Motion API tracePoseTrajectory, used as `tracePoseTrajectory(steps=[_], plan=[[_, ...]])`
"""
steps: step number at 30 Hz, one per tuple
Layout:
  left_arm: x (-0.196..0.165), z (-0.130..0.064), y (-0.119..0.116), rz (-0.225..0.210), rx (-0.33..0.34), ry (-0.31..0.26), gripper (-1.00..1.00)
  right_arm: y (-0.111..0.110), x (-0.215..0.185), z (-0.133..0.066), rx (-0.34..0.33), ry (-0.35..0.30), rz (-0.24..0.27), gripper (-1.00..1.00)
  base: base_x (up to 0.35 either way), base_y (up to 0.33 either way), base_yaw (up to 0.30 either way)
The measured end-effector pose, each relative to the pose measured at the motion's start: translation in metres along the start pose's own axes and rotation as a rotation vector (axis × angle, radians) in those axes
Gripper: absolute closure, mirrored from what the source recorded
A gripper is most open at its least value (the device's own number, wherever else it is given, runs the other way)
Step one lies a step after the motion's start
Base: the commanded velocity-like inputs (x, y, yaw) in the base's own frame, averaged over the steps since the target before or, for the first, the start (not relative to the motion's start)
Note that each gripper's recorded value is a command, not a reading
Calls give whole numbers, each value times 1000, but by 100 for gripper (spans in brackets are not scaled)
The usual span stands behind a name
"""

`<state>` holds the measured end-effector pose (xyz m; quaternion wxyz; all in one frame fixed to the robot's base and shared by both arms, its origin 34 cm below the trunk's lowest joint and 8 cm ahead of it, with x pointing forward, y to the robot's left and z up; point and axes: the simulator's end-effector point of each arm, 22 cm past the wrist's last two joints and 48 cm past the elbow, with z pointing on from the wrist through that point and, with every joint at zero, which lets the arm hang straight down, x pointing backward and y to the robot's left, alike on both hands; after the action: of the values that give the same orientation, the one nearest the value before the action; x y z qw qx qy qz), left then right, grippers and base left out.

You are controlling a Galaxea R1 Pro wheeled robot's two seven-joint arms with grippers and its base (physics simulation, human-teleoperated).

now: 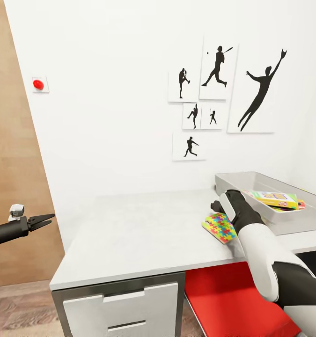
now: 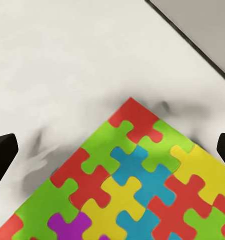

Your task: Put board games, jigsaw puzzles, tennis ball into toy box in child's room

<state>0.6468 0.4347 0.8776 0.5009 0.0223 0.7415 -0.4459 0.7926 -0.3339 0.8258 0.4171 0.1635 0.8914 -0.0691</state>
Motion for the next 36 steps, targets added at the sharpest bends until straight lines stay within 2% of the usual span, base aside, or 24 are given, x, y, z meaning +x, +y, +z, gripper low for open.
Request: tracePoseTrajectory(steps=[27, 31, 36], plan=[[9, 0, 6, 0, 0, 0, -100, 0, -1, 1, -2, -14, 3, -100, 0, 0, 0], [16, -1, 10, 0, 0, 0, -100, -2, 4, 5, -1, -18, 5, -100, 0, 0, 0], [24, -1, 15, 0, 0, 0, -100, -15, 7, 10, 14, -23, 11, -100, 0, 0, 0]])
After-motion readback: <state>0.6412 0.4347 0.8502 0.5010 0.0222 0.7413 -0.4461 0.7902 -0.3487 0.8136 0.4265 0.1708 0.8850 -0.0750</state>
